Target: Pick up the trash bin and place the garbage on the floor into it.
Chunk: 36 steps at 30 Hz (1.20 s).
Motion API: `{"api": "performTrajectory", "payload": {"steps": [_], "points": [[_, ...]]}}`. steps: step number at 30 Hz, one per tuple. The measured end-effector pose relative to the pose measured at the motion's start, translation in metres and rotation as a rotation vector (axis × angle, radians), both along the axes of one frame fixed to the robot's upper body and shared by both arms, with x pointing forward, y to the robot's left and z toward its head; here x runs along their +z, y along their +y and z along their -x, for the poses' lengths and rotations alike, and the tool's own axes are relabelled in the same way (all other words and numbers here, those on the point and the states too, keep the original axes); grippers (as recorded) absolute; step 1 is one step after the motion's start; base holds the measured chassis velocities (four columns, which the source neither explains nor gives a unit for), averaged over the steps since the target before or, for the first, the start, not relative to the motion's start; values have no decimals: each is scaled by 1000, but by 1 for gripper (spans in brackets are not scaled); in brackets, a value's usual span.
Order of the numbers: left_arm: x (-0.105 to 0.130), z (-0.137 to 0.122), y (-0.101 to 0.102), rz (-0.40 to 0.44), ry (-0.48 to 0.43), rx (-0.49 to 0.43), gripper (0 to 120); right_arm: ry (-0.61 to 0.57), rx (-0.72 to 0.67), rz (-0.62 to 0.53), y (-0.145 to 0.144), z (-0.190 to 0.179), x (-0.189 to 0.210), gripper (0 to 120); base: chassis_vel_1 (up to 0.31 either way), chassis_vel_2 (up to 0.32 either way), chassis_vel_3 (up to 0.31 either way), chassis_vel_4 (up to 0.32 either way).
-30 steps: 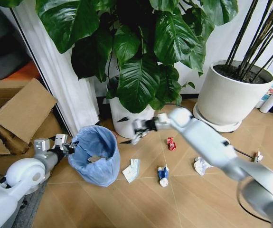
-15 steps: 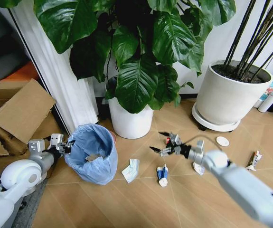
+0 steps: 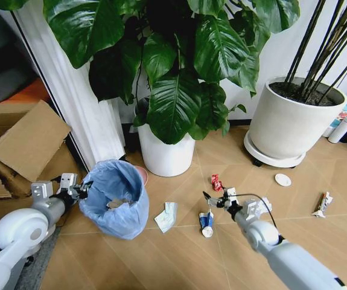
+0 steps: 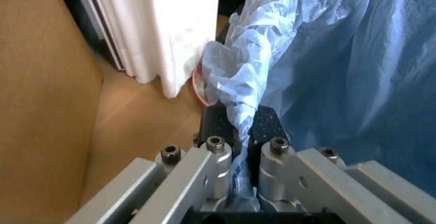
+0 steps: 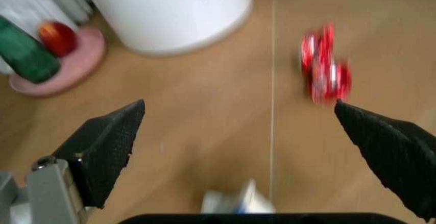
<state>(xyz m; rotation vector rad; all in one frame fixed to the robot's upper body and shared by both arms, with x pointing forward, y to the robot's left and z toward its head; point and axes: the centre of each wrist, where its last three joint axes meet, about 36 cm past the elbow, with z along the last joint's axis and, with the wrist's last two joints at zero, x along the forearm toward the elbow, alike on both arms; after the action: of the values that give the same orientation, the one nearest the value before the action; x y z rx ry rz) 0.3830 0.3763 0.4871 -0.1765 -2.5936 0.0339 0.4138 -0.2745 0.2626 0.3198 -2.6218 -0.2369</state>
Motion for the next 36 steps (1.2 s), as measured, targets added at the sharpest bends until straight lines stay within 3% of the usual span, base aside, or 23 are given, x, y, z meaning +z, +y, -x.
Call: {"api": "performTrajectory", "payload": {"steps": [2, 10, 22, 26, 29, 33, 34, 36], "points": [[1, 3, 1, -4, 2, 1, 0, 72, -32, -20, 7, 11, -9, 100, 0, 0, 0, 0], [1, 8, 3, -9, 8, 2, 0, 180, -67, -40, 20, 25, -29, 100, 0, 0, 0, 0], [3, 12, 6, -15, 8, 8, 0, 239, -51, -53, 50, 21, -45, 100, 0, 0, 0, 0], [3, 13, 7, -16, 8, 10, 0, 268, -68, -44, 59, 18, -47, 92, 0, 0, 0, 0], [3, 13, 7, -15, 7, 11, 0, 293, -85, -26, 64, 15, -47, 77, 0, 0, 0, 0], [3, 13, 7, -14, 5, 12, 0, 300, -91, -19, 66, 14, -48, 68, 0, 0, 0, 0], [4, 13, 7, -15, 3, 13, 0, 310, -98, -9, 66, 14, -47, 60, 0, 0, 0, 0], [5, 13, 8, -15, 0, 15, 0, 317, -104, 1, 64, 13, -45, 55, 0, 0, 0, 0]]}}
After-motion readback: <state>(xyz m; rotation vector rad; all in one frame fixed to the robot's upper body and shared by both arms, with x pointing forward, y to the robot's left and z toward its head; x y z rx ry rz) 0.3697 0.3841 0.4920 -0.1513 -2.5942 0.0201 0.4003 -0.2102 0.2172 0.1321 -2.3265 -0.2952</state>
